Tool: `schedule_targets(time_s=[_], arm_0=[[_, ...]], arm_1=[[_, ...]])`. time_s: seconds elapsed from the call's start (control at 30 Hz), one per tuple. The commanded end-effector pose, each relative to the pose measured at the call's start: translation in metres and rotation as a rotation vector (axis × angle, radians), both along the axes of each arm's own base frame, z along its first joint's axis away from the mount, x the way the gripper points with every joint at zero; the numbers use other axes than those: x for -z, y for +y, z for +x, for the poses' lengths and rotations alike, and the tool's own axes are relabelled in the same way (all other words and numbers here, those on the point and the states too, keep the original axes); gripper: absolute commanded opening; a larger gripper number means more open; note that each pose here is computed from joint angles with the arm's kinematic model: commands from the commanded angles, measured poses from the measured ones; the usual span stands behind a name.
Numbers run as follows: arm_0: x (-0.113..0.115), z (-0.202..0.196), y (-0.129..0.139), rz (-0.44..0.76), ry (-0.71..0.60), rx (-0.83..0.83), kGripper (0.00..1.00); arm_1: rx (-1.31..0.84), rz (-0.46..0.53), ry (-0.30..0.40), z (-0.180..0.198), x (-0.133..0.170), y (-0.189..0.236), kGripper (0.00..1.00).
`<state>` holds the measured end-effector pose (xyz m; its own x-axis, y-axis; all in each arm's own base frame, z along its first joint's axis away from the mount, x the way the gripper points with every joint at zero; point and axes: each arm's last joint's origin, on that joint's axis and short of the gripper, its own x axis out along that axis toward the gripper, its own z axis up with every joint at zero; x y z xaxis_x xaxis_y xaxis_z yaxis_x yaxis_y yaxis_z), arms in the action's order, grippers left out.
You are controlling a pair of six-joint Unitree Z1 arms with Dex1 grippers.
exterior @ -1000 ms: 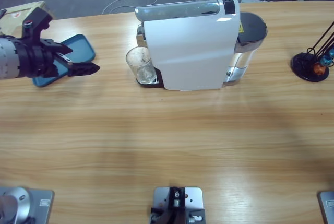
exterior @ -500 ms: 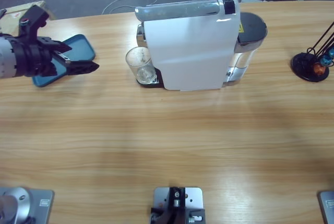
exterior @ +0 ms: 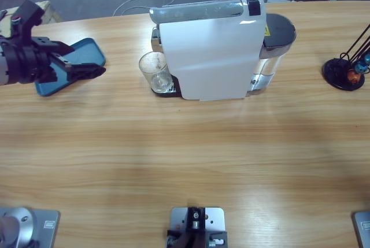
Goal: Pour coffee
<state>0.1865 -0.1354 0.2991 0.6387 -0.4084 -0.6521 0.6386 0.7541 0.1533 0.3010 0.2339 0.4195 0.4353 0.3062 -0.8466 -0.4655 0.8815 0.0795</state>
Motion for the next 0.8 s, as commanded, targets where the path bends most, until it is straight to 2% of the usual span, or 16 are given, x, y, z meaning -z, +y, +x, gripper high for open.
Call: schedule_targets(time_s=[0.03, 0.2, 0.33, 0.43, 0.5, 0.6, 0.67, 0.73, 0.8], arm_0=[[0.0, -0.014, 0.007, 0.004, 0.019, 0.011, 0.996], [-0.009, -0.021, 0.013, -0.011, 0.01, 0.007, 0.996], [-0.025, -0.034, 0.023, -0.017, -0.002, 0.007, 0.996], [-0.028, -0.046, 0.032, -0.019, 0.002, 0.004, 0.996], [-0.034, -0.058, 0.041, -0.055, 0.015, -0.033, 1.0], [-0.044, -0.082, 0.059, -0.136, 0.007, -0.074, 1.0], [-0.044, -0.093, 0.066, -0.139, 0.029, -0.068, 1.0], [-0.038, -0.1, 0.07, -0.122, 0.063, -0.054, 1.0], [-0.031, -0.108, 0.074, -0.132, 0.082, -0.033, 1.0]], arm_1=[[0.036, 0.013, -0.051, -0.008, -0.009, -0.005, 1.0], [0.051, 0.033, -0.077, -0.02, -0.014, -0.016, 1.0], [0.035, 0.118, -0.142, -0.079, -0.018, -0.061, 1.0], [0.008, 0.148, -0.163, -0.127, 0.0, -0.097, 1.0], [-0.005, 0.107, -0.176, -0.156, 0.018, -0.121, 1.0], [-0.084, 0.077, -0.282, -0.195, 0.046, -0.154, 1.0], [-0.135, 0.069, -0.363, -0.213, 0.068, -0.168, 1.0], [-0.113, 0.047, -0.363, -0.224, 0.087, -0.178, 1.0], [-0.1, 0.065, -0.387, -0.226, 0.083, -0.18, 1.0]])
